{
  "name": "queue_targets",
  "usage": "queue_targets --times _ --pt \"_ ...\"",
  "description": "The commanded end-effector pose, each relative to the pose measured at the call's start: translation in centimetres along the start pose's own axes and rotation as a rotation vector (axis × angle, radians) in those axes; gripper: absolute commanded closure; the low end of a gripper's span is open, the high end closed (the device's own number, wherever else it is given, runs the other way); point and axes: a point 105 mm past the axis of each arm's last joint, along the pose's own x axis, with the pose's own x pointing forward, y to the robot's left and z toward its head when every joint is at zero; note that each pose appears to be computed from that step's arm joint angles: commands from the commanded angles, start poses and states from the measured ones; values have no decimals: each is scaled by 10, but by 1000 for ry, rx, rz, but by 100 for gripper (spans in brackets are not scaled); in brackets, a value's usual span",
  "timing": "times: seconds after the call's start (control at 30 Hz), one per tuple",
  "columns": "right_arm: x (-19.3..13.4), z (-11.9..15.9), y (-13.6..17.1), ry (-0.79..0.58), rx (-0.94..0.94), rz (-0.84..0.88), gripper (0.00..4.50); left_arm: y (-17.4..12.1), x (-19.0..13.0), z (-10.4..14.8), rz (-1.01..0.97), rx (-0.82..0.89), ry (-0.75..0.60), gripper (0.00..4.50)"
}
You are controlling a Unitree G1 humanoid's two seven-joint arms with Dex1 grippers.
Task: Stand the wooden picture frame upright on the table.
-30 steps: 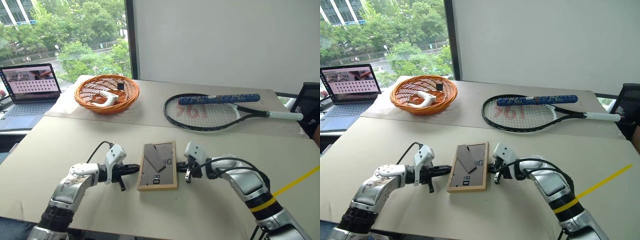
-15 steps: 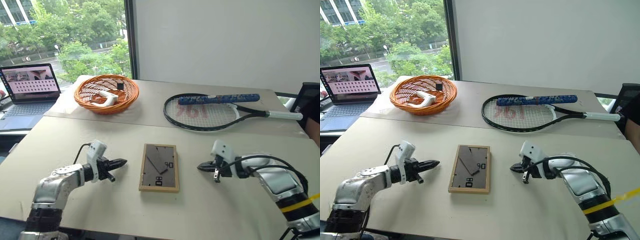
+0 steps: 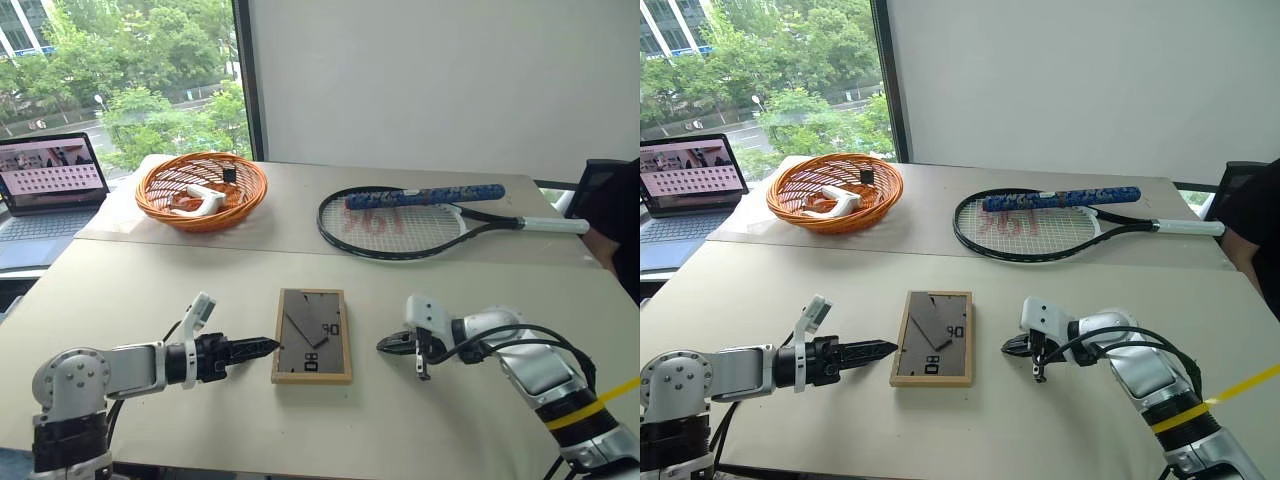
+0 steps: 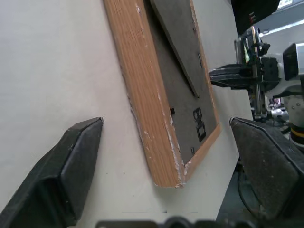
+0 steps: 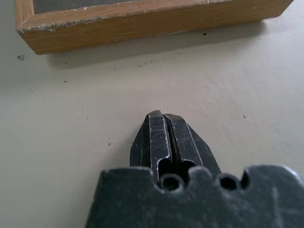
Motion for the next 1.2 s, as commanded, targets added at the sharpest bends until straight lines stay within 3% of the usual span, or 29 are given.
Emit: queue_targets --times 0.03,0.23,0.5,0.6,0.87,1.03,1.2 --pt "11 15 -1 -44 -72 11 450 -10 27 -29 -88 -92 177 7" --pt "35 34 9 -99 -108 53 450 -25 53 -26 -124 -138 190 7" --pt "37 36 14 -97 -105 58 450 -29 48 -9 -95 -193 93 7" --pt "37 35 14 -92 -102 56 450 -25 45 -4 -83 -203 59 73" --pt "33 39 9 -103 -97 41 450 -38 47 9 -161 -194 -2 333" --pt "-3 52 -20 -136 -2 -45 450 -48 34 28 -216 -151 -74 335" --pt "-40 98 -42 -339 197 -62 450 -58 17 38 -235 -2 -90 335"
